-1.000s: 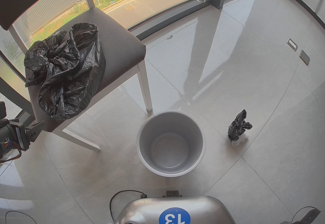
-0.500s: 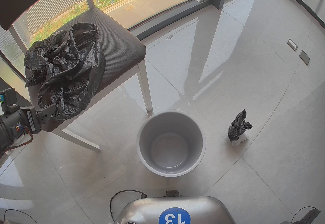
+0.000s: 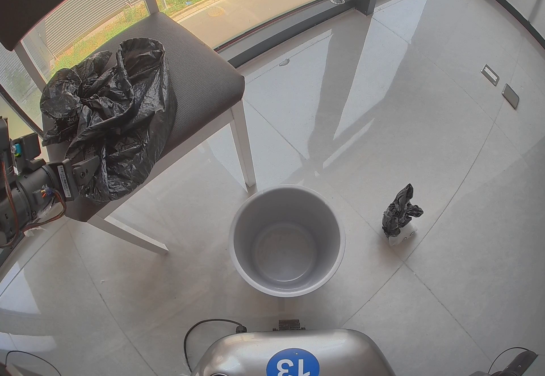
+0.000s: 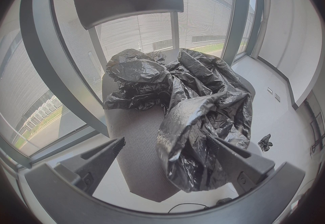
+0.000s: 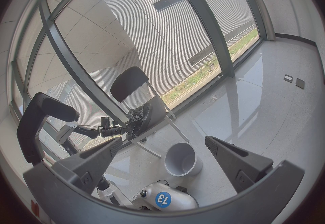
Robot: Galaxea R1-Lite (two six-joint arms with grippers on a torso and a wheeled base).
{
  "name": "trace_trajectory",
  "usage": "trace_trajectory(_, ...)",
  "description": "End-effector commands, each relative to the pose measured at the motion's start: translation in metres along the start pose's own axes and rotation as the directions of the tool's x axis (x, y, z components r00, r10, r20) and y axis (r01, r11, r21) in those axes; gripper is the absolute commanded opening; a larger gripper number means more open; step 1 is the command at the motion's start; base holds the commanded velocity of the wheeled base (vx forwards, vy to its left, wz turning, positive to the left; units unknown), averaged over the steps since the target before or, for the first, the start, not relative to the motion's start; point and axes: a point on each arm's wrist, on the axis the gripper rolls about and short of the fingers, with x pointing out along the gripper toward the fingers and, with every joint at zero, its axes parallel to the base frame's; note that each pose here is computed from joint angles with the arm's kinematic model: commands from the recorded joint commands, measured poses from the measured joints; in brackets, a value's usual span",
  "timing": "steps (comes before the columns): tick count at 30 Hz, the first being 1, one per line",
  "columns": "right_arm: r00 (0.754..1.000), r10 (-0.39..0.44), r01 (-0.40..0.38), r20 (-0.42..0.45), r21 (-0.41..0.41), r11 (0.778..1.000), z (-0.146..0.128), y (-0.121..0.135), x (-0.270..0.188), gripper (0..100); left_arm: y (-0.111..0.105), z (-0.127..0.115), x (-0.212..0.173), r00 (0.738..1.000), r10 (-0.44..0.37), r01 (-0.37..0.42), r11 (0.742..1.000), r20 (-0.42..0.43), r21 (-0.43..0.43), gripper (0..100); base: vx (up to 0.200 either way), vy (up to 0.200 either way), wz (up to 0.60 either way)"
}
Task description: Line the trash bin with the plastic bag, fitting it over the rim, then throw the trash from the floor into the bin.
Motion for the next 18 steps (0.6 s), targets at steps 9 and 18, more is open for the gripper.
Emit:
trace_trajectory(9, 1.000, 0.002, -0.002, 0.006, -0.004, 1.000, -0.002, 0.001, -0.003, 100, 0.000, -0.003, 0.011, 1.000, 0.007, -0.007, 1.000, -0.011, -0.005, 0, 0.000, 0.000, 0.00)
trace_trajectory(18, 1.000, -0.002, 0.002, -0.009, -0.033, 0.999, -0.002, -0.001, 0.000, 100, -0.010, 0.007, 0.003, 0.998, -0.049, 0.050, 0.999, 0.034, -0.016, 0, 0.000, 0.000, 0.00)
